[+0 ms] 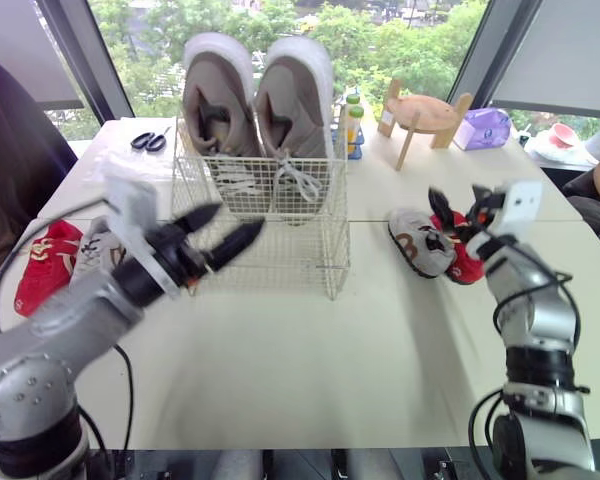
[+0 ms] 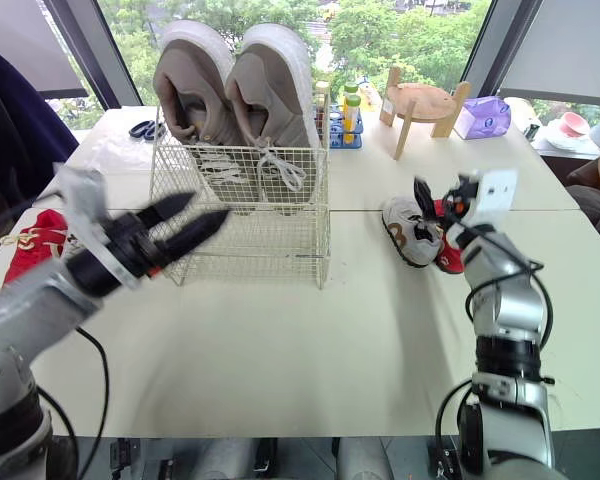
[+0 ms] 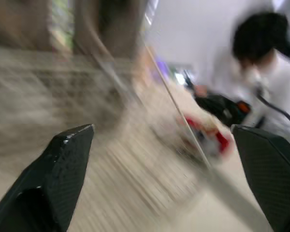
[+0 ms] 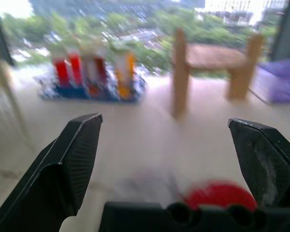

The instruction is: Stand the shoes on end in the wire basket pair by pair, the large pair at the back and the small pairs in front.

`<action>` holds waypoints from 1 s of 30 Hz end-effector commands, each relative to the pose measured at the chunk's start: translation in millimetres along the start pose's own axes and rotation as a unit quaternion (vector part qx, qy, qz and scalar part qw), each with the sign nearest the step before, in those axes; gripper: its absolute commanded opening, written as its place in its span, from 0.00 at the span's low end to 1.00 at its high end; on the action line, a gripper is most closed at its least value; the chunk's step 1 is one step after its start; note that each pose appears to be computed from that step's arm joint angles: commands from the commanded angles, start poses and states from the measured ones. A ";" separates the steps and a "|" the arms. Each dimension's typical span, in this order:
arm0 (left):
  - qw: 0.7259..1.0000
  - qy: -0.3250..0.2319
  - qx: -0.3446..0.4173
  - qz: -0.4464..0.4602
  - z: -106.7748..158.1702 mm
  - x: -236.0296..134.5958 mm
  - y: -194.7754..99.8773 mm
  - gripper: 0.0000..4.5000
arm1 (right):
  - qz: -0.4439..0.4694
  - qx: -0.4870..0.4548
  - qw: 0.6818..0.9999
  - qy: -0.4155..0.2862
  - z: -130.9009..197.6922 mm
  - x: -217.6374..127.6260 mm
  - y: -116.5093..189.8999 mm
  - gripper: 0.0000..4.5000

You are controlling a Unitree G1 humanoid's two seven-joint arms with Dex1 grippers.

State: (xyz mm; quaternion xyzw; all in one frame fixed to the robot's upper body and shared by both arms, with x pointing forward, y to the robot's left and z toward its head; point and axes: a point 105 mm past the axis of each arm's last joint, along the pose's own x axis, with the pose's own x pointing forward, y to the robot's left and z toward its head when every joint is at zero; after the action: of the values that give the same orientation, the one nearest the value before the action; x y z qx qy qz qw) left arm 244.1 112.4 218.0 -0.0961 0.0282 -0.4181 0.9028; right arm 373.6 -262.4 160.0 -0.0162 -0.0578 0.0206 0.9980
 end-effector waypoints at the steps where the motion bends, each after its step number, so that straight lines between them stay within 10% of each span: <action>1: 0.998 -0.007 -0.013 -0.063 0.2 2.7 -25.2 0.99 | 0.038 -0.019 0.999 -0.025 8.2 -8.2 18.7 1.00; 30: 0.997 0.025 0.024 -0.068 -19.7 16.8 -13.0 0.99 | 0.097 -0.043 0.992 0.067 -45.2 -22.1 31.6 1.00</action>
State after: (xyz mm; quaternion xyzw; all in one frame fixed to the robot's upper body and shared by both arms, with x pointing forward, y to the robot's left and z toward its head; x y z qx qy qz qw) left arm 242.7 91.9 195.0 -0.0701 0.0548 -0.4782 0.8737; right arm 352.1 -231.3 113.0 -0.0812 0.0061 0.1205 0.9894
